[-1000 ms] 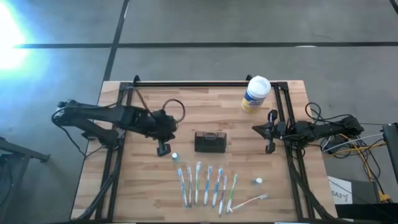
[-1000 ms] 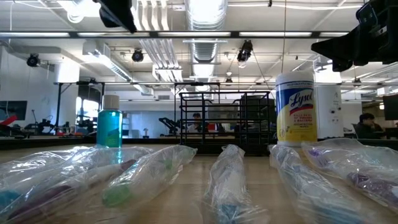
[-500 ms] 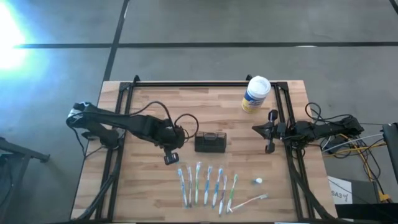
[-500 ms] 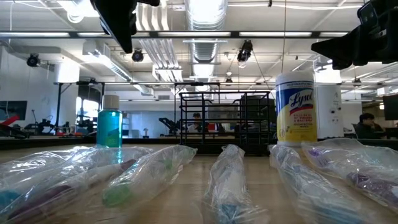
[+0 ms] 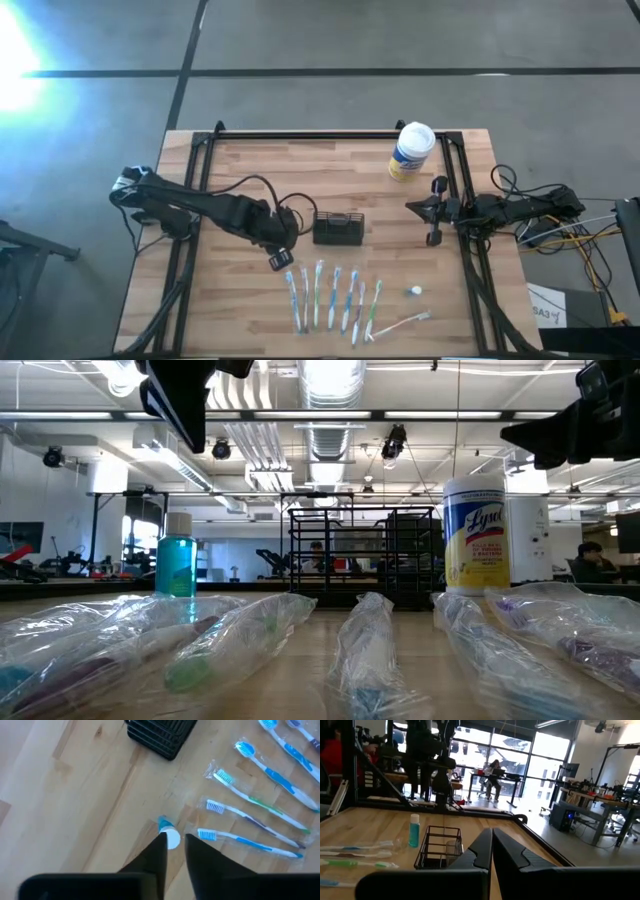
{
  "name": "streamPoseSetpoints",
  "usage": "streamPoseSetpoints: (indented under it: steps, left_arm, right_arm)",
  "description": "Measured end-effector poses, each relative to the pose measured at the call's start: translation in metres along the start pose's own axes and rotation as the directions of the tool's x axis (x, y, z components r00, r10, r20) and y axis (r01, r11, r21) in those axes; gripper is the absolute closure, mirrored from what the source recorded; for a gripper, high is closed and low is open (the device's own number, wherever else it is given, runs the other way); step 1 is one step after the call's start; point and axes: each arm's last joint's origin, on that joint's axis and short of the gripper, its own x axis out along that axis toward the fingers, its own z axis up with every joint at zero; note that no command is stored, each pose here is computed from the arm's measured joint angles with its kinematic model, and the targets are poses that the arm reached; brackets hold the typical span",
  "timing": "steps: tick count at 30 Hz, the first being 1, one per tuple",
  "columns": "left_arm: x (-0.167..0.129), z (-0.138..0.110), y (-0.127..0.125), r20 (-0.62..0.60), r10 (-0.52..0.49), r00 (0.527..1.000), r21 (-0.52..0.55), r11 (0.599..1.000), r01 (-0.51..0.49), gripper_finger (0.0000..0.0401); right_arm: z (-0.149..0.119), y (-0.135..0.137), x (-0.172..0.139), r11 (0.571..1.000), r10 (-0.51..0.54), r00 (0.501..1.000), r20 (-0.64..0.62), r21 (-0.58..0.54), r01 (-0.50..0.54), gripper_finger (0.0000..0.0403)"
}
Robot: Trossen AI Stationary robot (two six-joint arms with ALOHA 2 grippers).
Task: Pick & Place toothbrushing station
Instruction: Put the blue mouthwash into the wire organizer
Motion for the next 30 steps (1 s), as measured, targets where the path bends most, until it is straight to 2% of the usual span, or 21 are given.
streamPoseSetpoints:
  steps: [9,13,16,30]
  left_arm:
    - [0.002,-0.001,0.0,-0.018,-0.013,1.0,-0.046,0.999,0.012,0.0178]
    - [0.002,-0.001,-0.001,-0.03,-0.023,0.999,-0.092,0.996,0.02,0.0134]
    - [0.005,-0.002,-0.001,-0.048,-0.011,0.999,-0.11,0.994,0.006,0.0123]
    - [0.033,-0.004,-0.004,-0.17,0.089,0.981,-0.106,0.988,-0.108,0.0123]
  right_arm:
    - [0.001,0.0,0.0,1.0,-0.001,1.0,0.006,0.005,0.001,0.0394]
    - [0.001,0.0,0.0,1.0,-0.001,1.0,0.006,0.006,0.001,0.0394]
    - [0.001,0.0,0.0,1.0,-0.001,1.0,0.006,0.006,0.001,0.0394]
    - [0.001,0.0,0.0,1.0,-0.001,1.0,0.007,0.006,0.001,0.0394]
